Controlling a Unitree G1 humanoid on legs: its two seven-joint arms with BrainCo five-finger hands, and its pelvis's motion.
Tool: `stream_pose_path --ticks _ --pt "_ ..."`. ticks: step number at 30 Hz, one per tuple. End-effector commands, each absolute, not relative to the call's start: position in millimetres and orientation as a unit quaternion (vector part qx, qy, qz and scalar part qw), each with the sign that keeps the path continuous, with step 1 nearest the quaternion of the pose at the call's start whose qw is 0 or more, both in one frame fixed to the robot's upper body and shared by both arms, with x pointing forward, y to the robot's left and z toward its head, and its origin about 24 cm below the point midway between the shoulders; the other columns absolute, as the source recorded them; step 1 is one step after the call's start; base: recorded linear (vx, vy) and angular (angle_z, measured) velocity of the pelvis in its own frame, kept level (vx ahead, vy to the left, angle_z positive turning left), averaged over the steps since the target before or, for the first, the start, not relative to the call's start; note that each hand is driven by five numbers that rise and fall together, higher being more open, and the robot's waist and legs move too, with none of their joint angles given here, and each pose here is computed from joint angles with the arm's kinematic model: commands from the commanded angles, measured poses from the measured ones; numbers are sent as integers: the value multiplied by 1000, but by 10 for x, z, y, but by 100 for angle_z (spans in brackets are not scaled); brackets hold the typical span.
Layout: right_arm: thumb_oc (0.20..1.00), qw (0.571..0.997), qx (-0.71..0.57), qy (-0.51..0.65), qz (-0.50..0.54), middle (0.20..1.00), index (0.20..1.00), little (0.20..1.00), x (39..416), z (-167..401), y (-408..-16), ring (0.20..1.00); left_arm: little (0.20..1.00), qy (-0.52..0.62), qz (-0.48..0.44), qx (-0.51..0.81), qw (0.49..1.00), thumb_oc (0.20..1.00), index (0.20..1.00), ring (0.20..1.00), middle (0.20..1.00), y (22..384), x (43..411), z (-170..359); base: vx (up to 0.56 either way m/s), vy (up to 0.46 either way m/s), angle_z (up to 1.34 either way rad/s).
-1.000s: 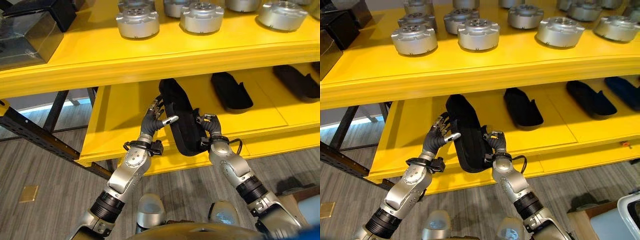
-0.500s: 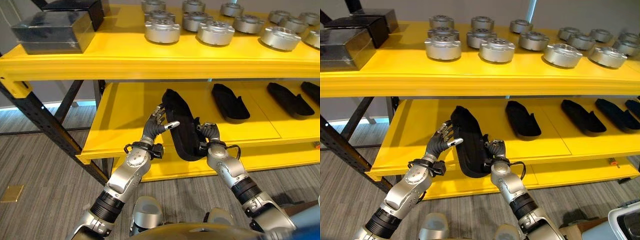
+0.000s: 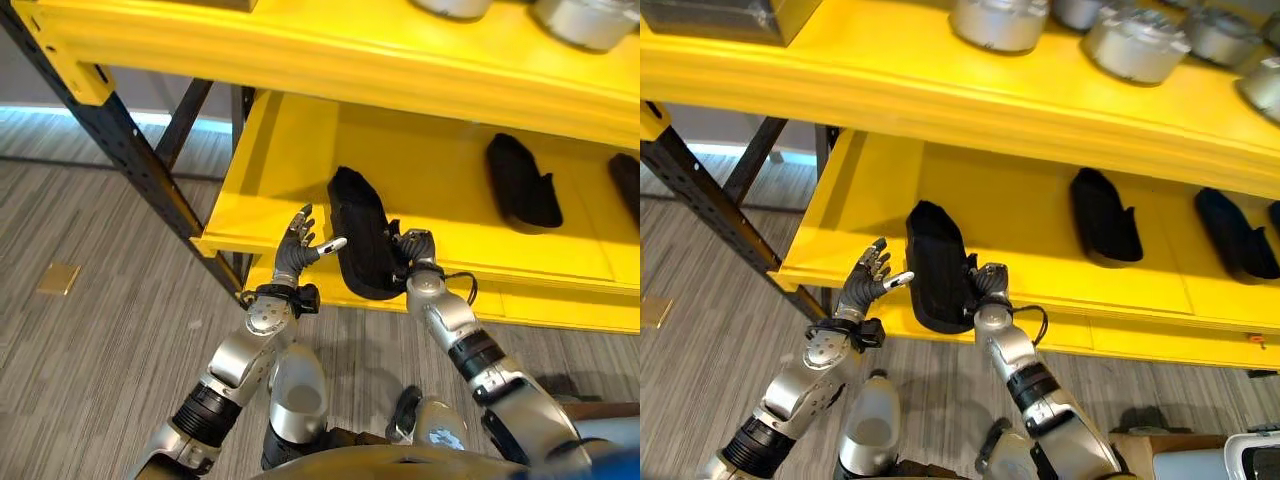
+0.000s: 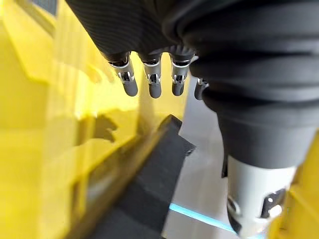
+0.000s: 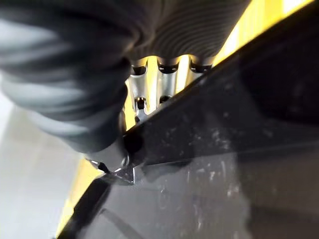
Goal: Move parts from the plastic box to the shelf.
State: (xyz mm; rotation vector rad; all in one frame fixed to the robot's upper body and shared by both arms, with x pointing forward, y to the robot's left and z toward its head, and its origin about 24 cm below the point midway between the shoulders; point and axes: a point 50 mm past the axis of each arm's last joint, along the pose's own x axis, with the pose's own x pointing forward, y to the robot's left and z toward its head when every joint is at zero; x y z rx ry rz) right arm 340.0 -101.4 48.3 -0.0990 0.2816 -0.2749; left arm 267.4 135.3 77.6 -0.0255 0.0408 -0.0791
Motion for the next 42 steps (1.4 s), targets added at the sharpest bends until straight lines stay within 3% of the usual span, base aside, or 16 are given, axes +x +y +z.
stream_pose_path --ticks 1,9,22,34,42 --pt "200 982 0 64 -179 200 200 200 3608 920 -1104 200 1000 -73 -95 -83 989 1000 1000 1000 1000 1162 2665 1166 -99 -31 4" --pt "200 968 12 25 -249 200 200 200 3862 1335 -1344 200 1000 -127 -223 -34 966 1000 1000 1000 1000 941 2737 1424 -87 -4 4" --pt "200 945 -108 -48 -306 200 200 200 4061 1922 -1848 200 1000 -136 -326 -31 935 1000 1000 1000 1000 745 2794 1477 -67 58 -1" --pt "200 899 -169 -217 -341 200 200 200 4049 3108 -1906 200 1000 -281 -262 -73 920 1000 1000 1000 1000 778 2900 2127 -213 59 -1" --pt "200 881 -177 -264 -352 200 200 200 3975 3455 -1831 200 1000 -321 -301 -79 895 1000 1000 1000 1000 716 2835 2260 -57 -10 10"
